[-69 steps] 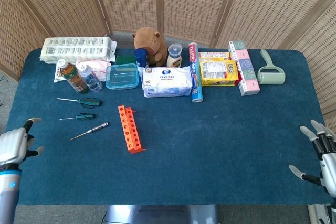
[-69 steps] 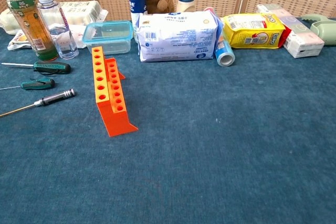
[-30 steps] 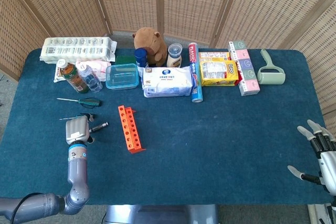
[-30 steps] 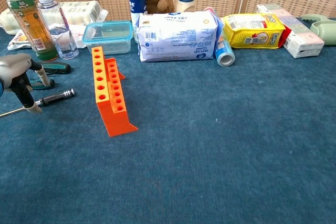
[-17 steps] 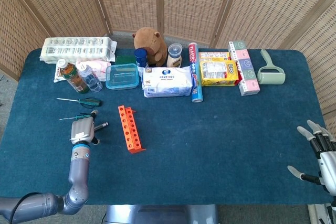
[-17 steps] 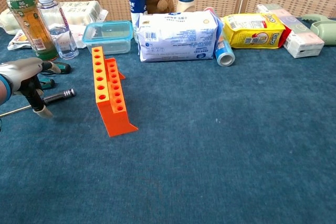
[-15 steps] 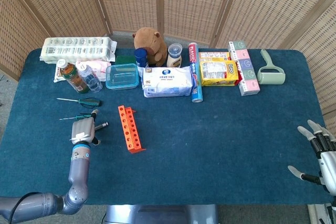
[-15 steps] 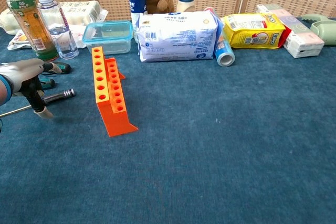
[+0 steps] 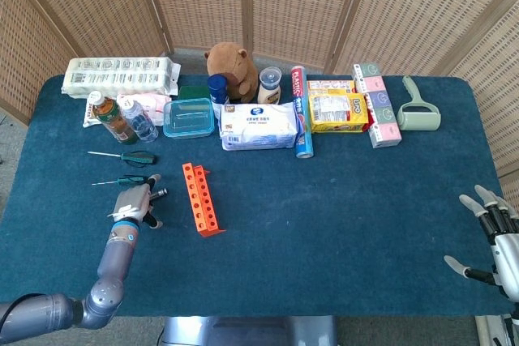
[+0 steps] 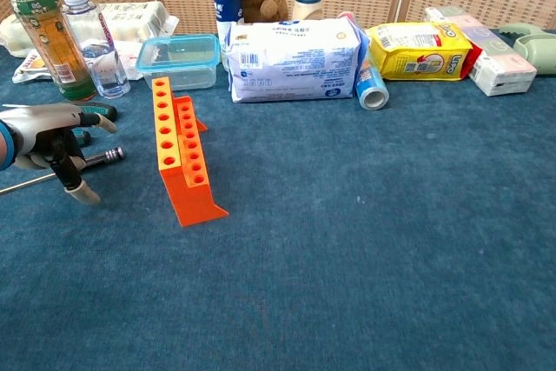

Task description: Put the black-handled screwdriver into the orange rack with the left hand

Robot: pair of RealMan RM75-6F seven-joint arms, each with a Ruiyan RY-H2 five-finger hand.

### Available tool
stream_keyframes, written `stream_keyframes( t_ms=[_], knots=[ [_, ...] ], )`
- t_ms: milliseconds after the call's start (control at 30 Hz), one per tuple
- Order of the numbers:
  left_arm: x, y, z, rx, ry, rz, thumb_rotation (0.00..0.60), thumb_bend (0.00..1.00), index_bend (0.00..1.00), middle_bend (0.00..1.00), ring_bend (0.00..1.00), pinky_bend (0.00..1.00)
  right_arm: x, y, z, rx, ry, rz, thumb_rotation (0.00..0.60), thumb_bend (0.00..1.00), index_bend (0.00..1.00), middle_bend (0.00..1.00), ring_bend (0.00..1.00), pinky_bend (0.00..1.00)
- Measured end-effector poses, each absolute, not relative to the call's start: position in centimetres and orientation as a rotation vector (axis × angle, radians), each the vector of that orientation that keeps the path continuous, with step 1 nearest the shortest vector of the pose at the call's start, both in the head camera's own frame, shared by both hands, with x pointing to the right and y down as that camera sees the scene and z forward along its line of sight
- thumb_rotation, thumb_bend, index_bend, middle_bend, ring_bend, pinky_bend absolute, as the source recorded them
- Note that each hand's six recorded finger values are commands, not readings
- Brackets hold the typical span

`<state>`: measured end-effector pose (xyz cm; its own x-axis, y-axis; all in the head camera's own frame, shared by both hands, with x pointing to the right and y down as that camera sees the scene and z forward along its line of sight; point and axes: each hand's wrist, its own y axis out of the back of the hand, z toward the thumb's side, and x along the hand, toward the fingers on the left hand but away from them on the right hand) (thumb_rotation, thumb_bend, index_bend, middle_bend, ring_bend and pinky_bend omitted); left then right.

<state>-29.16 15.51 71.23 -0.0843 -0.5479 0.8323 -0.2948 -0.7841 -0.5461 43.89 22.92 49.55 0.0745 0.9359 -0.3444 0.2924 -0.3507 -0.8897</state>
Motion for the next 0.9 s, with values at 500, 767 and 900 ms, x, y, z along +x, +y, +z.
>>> stream_keyframes(
  t_ms=[500,767,900],
  knots=[
    [-28.2,15.5,71.0,-2.023,0.907,-1.979,0.599,0.00,0.19,1.00,1.00,1.00,43.8,22.9,49.6,-1.723,-1.223,1.296,0.600,0.03,0.13,0.01,0.00,0.00],
    [-28.6,15.6,71.1,-1.991,0.906,-1.997,0.600,0.00,0.19,1.00,1.00,1.00,43.9,22.9,49.6,-1.725,-1.226,1.296,0.600,0.03,0.13,0.01,0.00,0.00],
    [-28.7,15.7,71.3,-1.988,0.892,-2.010,0.599,0.00,0.19,1.00,1.00,1.00,43.9,22.9,49.6,-1.725,-1.226,1.296,0.600,0.03,0.13,0.01,0.00,0.00]
  ],
)
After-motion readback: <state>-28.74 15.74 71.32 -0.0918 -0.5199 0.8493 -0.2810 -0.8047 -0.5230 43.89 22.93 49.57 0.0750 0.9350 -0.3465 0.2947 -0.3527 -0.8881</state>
